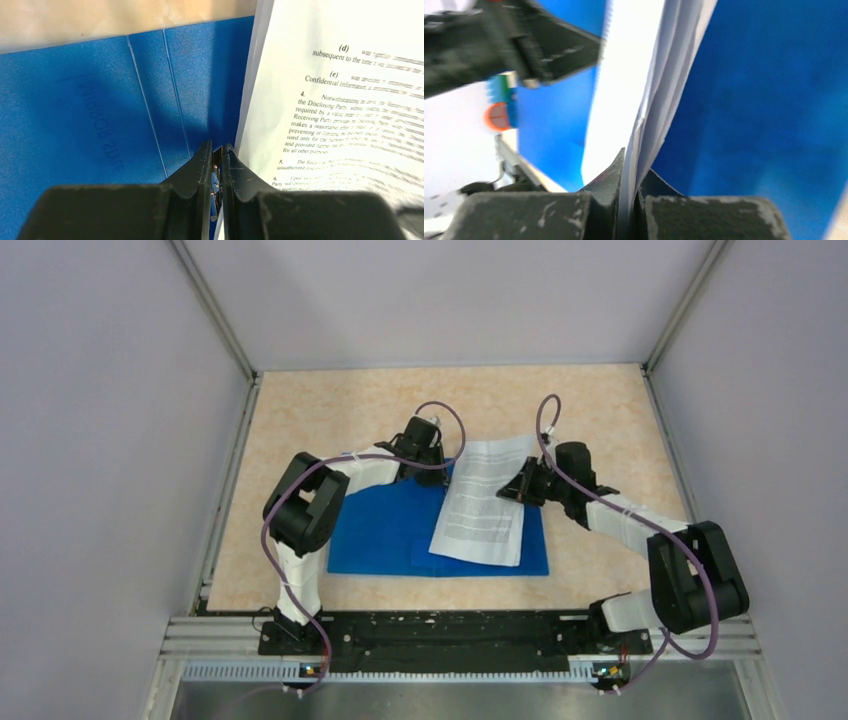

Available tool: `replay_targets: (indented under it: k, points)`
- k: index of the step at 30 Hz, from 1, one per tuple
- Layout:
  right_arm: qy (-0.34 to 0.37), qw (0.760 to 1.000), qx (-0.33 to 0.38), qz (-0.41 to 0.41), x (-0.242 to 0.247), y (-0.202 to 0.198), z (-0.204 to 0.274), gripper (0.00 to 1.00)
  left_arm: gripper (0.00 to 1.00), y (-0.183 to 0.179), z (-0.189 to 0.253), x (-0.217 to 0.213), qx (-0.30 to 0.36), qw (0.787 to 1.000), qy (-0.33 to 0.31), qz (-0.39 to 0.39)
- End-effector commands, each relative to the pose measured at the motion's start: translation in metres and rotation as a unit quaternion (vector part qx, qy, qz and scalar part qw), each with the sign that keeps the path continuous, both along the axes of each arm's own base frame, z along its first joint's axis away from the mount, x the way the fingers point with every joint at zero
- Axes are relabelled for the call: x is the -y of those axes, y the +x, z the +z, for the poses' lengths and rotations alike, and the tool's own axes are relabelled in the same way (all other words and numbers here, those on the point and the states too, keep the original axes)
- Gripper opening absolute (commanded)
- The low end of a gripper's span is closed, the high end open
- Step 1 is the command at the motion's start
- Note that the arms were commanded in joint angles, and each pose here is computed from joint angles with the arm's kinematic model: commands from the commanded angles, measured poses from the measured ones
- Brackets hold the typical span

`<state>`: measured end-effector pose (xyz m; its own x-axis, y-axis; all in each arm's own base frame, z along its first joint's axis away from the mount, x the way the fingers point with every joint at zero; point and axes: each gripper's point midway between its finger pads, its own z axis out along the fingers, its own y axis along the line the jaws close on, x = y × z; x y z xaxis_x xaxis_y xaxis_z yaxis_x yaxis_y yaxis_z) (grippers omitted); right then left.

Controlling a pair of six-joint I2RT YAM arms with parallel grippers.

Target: Put the files into the folder

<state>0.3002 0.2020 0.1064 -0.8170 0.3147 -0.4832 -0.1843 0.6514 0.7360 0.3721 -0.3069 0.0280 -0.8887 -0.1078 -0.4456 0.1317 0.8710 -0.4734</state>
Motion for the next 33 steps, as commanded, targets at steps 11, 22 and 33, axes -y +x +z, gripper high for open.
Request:
replay_targets:
  k: [11,22,33]
  points:
    - [-0.242,0.967,-0.036,-0.067,0.076,0.004,-0.084,0.0,0.0,-0.018,-0.035,-0.022,-0.047,0.997,0.053,-0.003]
    - [-0.244,0.968,0.025,-0.048,0.073,0.008,-0.076,0.0,0.0,-0.017,-0.037,-0.02,-0.05,0.997,0.055,-0.012]
    - [-0.289,0.955,0.068,0.01,0.049,0.009,-0.069,0.0,0.0,-0.015,-0.038,-0.022,-0.055,0.996,0.071,-0.02]
